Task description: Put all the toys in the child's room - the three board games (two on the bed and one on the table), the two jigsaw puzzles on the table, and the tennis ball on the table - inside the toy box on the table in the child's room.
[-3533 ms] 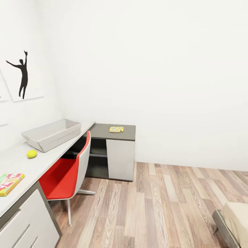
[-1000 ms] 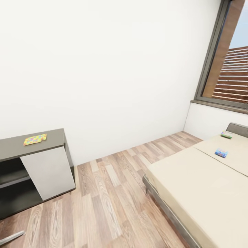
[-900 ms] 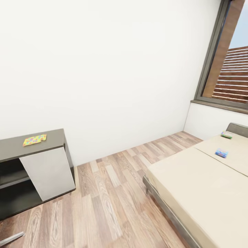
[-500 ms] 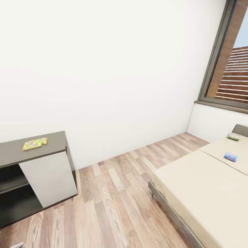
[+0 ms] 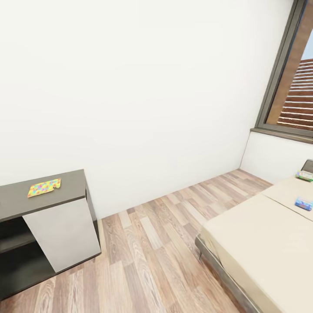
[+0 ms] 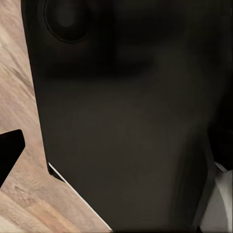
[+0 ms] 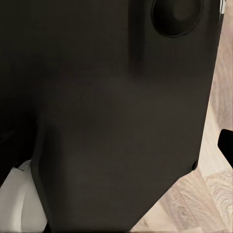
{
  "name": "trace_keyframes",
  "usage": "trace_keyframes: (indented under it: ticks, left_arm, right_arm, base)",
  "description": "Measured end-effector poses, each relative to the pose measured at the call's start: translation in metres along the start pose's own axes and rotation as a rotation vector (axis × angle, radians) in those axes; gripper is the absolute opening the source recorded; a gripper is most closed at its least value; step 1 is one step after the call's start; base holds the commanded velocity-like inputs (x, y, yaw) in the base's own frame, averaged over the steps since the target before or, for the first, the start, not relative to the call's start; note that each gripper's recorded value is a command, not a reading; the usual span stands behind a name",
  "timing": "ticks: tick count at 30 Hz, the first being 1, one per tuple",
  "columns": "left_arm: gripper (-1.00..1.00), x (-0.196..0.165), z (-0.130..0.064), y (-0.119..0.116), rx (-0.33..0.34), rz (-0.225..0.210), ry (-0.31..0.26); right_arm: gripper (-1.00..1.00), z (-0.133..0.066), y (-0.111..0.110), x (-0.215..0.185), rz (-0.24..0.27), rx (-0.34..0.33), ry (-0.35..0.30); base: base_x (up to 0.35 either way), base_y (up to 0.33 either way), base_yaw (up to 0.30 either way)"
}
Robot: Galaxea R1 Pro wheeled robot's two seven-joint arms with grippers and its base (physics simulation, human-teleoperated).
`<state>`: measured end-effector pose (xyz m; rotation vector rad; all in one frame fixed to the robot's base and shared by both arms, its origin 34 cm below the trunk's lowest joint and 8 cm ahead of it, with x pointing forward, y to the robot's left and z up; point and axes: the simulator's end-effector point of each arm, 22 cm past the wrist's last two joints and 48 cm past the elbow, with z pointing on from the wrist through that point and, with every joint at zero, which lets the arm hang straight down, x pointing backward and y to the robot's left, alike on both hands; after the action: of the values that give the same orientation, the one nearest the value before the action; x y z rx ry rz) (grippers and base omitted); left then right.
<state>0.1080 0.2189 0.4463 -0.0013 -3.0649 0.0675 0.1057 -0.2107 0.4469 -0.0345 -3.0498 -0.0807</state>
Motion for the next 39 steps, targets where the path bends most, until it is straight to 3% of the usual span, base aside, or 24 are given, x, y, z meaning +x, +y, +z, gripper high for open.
trace_keyframes:
  ticks: [39]
  left_arm:
    - [1.0,0.006,-0.061,0.001,-0.007,-0.003,0.002]
  right_arm:
    - [1.0,-0.06,-0.001,0.006,0.006,0.005,-0.003]
  base:
    - [0.0,0.0,0.0]
